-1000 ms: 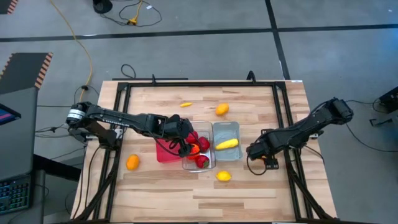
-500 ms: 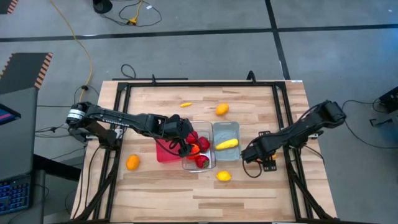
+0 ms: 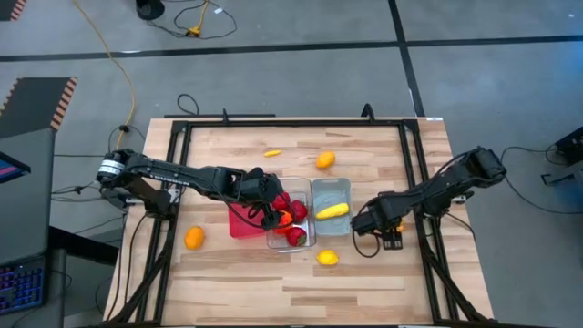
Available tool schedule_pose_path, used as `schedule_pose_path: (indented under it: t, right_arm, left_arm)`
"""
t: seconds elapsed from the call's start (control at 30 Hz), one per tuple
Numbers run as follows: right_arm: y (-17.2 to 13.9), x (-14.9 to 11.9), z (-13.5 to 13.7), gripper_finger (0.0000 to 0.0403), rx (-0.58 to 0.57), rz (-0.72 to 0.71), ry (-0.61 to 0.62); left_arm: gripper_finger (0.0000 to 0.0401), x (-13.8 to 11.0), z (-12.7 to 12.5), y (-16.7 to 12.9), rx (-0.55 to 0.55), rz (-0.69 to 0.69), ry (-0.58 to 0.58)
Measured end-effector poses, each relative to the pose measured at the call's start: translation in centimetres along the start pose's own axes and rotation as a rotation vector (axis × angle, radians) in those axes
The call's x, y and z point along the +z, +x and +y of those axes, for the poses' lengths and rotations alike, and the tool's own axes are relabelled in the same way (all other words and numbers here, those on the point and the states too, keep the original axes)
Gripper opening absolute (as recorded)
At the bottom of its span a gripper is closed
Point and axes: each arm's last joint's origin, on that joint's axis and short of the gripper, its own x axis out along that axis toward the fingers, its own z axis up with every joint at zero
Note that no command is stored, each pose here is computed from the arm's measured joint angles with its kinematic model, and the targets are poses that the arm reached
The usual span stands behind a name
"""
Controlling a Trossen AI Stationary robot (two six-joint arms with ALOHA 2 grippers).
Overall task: Sort produce into baskets
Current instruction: Put the orange tomato into the transparent bin
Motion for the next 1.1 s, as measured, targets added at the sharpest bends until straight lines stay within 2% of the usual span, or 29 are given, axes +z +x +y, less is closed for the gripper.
schedule_pose_path:
  t: [0.37, 0.8, 1.1]
  right_arm:
    - [-1.4, -0.4, -1.2, 0.0295, 0.058, -0.121, 0.048]
    - [-3.6, -2.1, -2.7, 0.0295, 0.114, -0.273, 0.104]
    - [-7.8, -3.5, -3.7, 0.0295, 0.173, -0.468, 0.138]
  left_arm:
    - [0.0394, 0.0, 0.0, 0.0, 0.000, 0.000, 0.000]
    - [0.0394, 0.0, 0.0, 0.0, 0.000, 0.000, 0.000]
    - [0.0394, 0.0, 0.0, 0.0, 0.000, 0.000, 0.000]
